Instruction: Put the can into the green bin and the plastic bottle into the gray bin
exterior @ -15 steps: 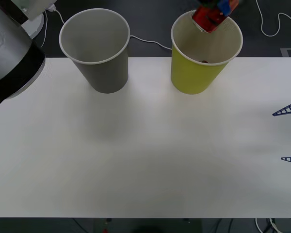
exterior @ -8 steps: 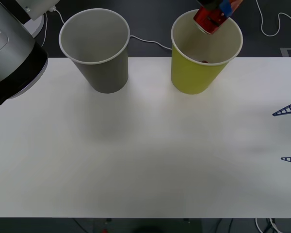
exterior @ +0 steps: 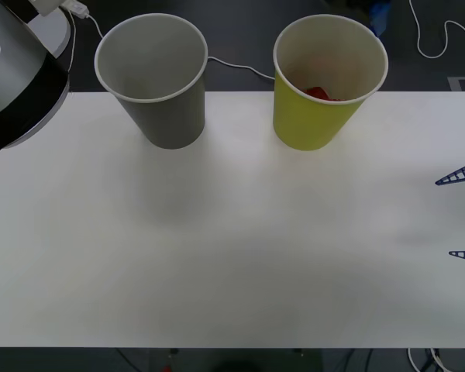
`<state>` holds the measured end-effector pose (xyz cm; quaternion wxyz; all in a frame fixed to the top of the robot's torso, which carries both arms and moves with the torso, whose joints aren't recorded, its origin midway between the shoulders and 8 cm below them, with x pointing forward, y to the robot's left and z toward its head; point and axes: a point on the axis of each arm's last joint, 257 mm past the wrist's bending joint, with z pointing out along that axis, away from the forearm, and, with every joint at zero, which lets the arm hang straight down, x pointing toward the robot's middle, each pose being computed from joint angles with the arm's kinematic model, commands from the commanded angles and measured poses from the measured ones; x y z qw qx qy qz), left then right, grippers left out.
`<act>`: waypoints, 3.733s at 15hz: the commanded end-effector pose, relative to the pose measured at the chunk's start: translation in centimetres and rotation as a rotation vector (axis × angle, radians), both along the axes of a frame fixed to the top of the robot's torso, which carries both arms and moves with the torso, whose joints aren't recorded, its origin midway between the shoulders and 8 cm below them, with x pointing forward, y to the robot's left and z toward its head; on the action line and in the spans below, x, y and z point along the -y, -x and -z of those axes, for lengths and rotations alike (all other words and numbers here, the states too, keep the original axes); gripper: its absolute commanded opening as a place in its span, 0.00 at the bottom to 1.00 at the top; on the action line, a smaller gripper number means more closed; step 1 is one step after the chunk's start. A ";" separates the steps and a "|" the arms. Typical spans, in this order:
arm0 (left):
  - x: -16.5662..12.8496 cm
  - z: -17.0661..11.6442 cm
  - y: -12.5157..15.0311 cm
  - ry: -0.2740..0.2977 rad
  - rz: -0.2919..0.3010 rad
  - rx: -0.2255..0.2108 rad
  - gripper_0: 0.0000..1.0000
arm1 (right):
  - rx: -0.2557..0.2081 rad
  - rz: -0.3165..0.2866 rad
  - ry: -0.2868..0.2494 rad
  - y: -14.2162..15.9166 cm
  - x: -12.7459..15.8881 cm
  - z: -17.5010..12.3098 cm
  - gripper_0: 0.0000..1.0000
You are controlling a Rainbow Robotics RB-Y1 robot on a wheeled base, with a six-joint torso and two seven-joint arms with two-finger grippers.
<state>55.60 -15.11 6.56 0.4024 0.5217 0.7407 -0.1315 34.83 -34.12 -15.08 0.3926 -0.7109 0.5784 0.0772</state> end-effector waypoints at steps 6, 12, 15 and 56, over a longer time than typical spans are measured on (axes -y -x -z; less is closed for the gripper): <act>-8.2 -2.5 1.4 -0.025 0.041 -0.058 1.00 | 0.000 0.000 0.000 0.0 0.0 0.0 1.00; -17.9 -2.1 3.6 -0.071 0.050 -0.018 1.00 | 0.000 0.000 0.000 0.0 0.0 0.0 1.00; -22.8 -1.6 4.8 -0.068 0.064 -0.039 1.00 | 0.000 0.000 0.000 0.0 0.0 0.0 1.00; -47.4 17.9 18.4 -0.297 0.397 0.209 1.00 | 0.000 0.000 0.000 0.0 0.0 0.0 1.00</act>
